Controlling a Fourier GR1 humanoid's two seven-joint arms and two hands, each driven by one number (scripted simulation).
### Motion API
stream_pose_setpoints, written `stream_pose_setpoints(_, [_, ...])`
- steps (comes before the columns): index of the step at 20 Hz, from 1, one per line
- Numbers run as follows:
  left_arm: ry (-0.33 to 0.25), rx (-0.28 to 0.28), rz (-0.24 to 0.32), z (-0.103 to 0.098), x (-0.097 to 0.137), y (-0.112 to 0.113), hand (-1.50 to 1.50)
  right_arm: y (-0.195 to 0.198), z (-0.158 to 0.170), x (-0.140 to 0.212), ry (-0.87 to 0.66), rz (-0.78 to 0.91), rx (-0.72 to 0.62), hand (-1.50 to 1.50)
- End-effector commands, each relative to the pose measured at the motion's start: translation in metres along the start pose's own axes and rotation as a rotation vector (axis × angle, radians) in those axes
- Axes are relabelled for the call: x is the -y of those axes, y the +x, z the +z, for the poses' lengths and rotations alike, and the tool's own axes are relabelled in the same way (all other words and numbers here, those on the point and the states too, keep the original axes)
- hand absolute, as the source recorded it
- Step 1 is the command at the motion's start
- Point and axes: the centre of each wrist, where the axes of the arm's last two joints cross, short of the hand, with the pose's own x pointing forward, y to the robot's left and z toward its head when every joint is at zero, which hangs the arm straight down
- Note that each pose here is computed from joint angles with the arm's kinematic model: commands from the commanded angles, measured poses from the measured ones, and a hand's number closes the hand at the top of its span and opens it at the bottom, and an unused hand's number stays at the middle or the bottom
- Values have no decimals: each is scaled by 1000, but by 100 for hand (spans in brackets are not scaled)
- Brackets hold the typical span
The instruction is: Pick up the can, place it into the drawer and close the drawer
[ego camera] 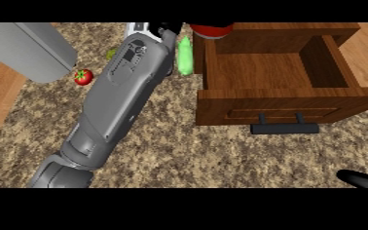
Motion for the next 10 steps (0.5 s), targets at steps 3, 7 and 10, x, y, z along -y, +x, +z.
stream_pose_setpoints(3, [8, -18, -34, -17, 25, 27, 150, 10, 6, 5, 0, 0, 14, -150])
stream_pose_setpoints(7, [2, -22, -70, -23, 39, 37, 150, -6, -14, -1, -9, 2, 24, -150])
stream_pose_setpoints(10, [11, -32, -74, -24, 54, 53, 150, 10, -5, -14, 2, -13, 18, -150])
